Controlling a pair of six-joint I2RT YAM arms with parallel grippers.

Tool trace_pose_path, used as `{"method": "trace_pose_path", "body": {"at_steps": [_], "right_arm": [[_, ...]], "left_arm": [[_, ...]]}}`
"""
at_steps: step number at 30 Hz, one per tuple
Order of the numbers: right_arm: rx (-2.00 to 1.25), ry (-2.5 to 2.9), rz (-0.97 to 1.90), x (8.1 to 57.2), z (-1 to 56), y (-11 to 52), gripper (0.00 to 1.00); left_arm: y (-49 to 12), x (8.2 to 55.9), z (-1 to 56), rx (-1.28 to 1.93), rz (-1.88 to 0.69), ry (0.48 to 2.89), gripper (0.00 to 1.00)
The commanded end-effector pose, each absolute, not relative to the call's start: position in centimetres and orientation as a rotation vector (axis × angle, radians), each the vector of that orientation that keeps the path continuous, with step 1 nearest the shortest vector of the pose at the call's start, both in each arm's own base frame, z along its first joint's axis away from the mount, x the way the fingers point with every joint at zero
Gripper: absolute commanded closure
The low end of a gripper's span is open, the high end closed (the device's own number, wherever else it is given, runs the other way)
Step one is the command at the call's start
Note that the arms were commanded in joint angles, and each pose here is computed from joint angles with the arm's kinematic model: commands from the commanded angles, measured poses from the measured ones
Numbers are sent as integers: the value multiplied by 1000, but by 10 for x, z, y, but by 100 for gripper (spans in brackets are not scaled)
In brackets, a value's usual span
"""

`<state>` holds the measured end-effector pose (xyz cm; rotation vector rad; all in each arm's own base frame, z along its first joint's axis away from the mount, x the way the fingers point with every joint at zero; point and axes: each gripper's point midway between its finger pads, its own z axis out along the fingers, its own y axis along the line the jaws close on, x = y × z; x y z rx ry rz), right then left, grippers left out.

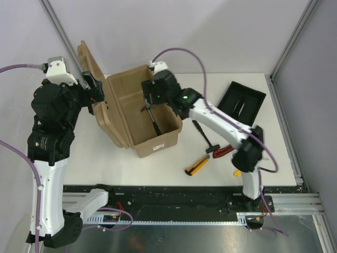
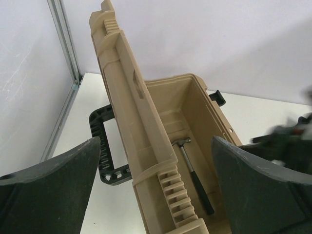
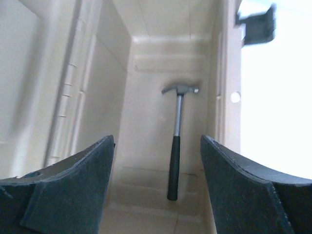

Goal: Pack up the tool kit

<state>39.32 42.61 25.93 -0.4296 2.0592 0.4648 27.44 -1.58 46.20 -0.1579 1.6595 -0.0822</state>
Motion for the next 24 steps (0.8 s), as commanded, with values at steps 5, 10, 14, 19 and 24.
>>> {"method": "trace_pose_path", "body": {"at_steps": [5, 10, 14, 19, 24], "right_arm": [[-183, 1960, 442, 393, 316, 302, 23], [23, 2122, 369, 385, 260, 212, 23], [77, 2253, 275, 370, 212, 176, 24], [87, 2419, 190, 354, 151, 161, 26], [22, 2574, 156, 337, 89, 160, 33]], "left_arm": [[-17, 271, 478, -165, -106, 1605, 2], [-16, 272, 480, -162, -92, 1604, 1], [-9, 273, 478, -176, -48, 1606, 1], [-9, 274, 477, -178, -47, 1610, 1], [-10, 274, 475, -180, -56, 1611, 1]]}}
